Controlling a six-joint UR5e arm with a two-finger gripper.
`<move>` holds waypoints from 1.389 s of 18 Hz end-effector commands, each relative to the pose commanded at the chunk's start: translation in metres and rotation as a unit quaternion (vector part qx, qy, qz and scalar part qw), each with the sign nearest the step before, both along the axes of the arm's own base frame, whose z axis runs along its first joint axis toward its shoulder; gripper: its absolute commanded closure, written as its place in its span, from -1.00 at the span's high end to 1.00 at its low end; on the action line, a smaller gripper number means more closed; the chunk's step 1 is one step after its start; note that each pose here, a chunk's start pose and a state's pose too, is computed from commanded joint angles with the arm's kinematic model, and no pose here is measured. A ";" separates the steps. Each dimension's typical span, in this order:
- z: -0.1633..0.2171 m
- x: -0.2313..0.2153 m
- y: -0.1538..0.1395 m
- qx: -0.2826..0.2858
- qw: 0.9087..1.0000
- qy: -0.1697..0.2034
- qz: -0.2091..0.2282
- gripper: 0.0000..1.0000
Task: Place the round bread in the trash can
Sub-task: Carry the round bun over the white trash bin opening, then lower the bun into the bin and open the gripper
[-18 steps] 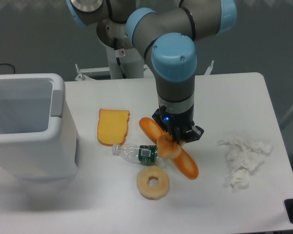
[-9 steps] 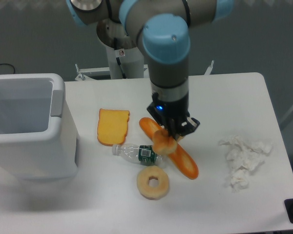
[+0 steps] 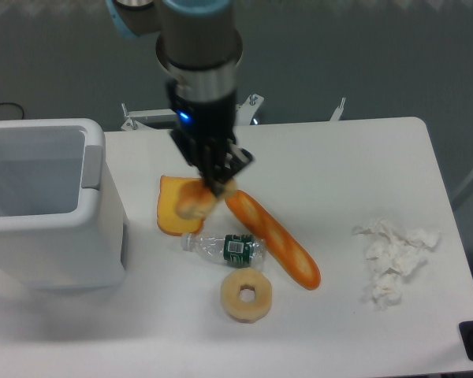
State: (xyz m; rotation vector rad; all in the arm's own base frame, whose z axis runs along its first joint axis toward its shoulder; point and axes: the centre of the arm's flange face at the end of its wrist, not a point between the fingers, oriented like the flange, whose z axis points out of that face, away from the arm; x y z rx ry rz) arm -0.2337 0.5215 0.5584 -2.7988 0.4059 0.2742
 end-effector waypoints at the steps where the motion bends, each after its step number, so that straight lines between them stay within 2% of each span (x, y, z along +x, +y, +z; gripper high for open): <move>1: 0.003 0.015 0.004 0.003 1.000 0.000 -0.008 -1.00; 7: 0.012 0.087 0.029 0.033 0.999 -0.009 -0.015 -1.00; 9: 0.006 0.106 0.036 0.032 0.999 -0.024 -0.020 -1.00; 15: 0.000 0.136 0.048 0.042 0.997 -0.037 -0.046 -1.00; 17: -0.006 0.141 0.053 0.042 0.996 -0.052 -0.054 -0.55; 19: -0.007 0.144 0.054 0.047 0.995 -0.065 -0.059 0.07; 20: -0.007 0.145 0.055 0.050 0.994 -0.073 -0.061 0.30; 21: -0.007 0.146 0.054 0.051 0.994 -0.078 -0.058 0.83; 22: -0.006 0.147 0.053 0.050 0.994 -0.078 -0.056 1.00; 25: -0.009 0.146 0.051 0.048 0.994 -0.080 -0.049 1.00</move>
